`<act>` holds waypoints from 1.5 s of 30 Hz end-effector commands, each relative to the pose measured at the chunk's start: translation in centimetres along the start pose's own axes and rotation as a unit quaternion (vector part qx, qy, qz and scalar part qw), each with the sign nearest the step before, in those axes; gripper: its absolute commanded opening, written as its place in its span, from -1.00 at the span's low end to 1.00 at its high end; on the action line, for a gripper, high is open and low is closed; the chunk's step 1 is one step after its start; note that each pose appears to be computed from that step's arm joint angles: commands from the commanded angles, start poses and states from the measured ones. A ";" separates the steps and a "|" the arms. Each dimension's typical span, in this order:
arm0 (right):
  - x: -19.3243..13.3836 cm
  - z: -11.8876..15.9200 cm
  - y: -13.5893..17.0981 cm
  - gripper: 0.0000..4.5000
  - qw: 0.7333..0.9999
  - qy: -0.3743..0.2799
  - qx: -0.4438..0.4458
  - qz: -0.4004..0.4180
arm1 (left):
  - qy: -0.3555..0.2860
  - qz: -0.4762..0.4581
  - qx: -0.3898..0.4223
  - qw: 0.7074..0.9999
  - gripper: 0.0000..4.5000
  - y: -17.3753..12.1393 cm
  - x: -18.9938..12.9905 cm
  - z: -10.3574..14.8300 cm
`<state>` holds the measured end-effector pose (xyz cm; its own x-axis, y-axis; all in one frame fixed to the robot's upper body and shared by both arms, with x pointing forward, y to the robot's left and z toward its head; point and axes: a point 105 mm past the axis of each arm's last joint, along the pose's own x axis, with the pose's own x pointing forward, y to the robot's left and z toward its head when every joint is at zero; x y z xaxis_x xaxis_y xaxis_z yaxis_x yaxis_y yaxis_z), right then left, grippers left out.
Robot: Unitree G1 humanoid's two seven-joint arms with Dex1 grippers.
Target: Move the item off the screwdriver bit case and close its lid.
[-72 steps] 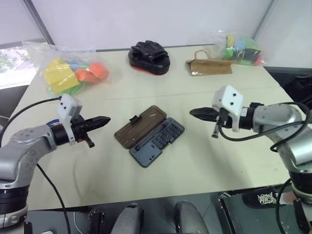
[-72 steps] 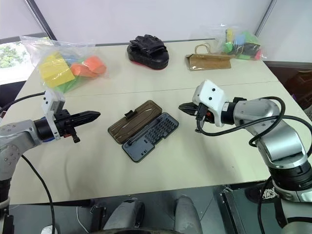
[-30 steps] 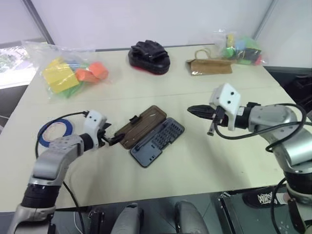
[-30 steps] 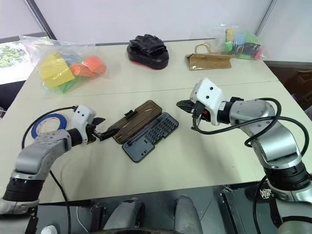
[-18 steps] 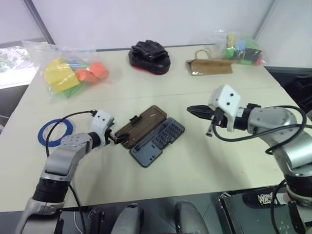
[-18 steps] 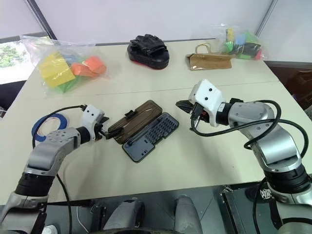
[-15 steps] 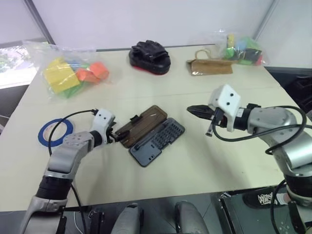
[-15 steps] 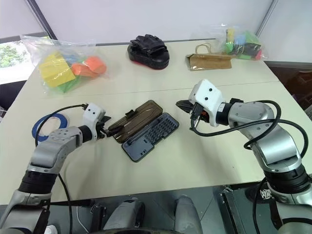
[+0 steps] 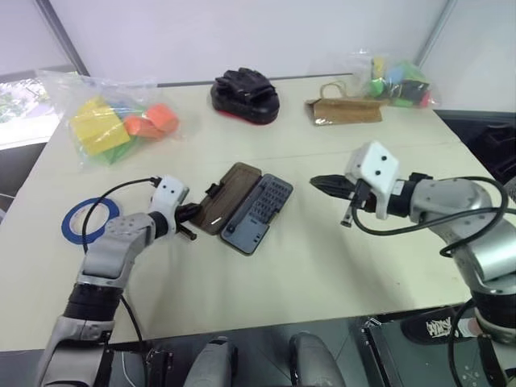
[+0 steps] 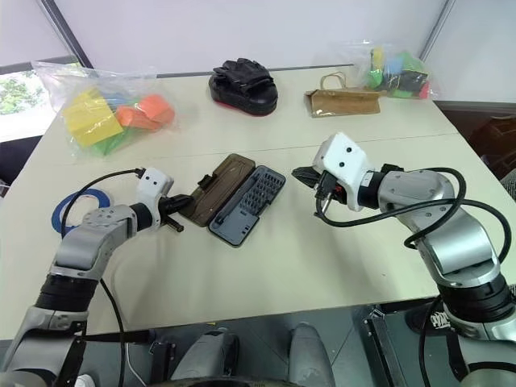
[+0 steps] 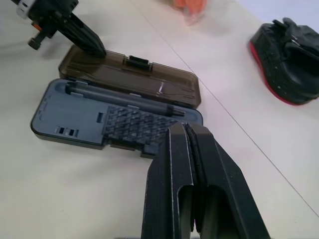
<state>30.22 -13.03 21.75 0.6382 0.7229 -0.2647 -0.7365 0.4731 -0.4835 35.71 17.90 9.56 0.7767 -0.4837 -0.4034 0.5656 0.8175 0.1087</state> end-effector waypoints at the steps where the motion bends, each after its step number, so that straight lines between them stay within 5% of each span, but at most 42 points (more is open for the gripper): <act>1: -0.6 1.3 -0.6 -1.00 1.000 -0.015 -0.022 -0.016 | 0.026 -0.051 0.045 0.997 -0.97 -0.9 0.4 -0.9; 7: -0.6 1.4 -0.9 -1.00 0.999 -0.015 -0.024 -0.020 | 0.015 -0.186 0.201 0.962 -0.97 -2.7 1.1 1.4; 16: -0.8 1.5 -1.1 -1.00 0.999 -0.012 -0.026 -0.029 | -0.035 -0.237 0.299 0.924 -0.97 -4.1 5.9 5.9; 32: -1.4 1.3 -1.1 -1.00 0.999 -0.003 -0.023 -0.039 | -0.089 -0.298 0.321 0.895 -0.97 -6.7 7.1 7.3; 45: -0.9 1.5 -1.0 -1.00 0.999 -0.008 -0.027 -0.031 | -0.088 -0.277 0.306 0.907 -0.97 -6.4 7.8 7.6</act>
<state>30.34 -13.91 22.39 0.6819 0.6849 -0.2568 -0.7004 0.5102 -0.4992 39.86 6.85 11.42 0.3129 -0.8446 -0.4344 0.9004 0.1182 0.4188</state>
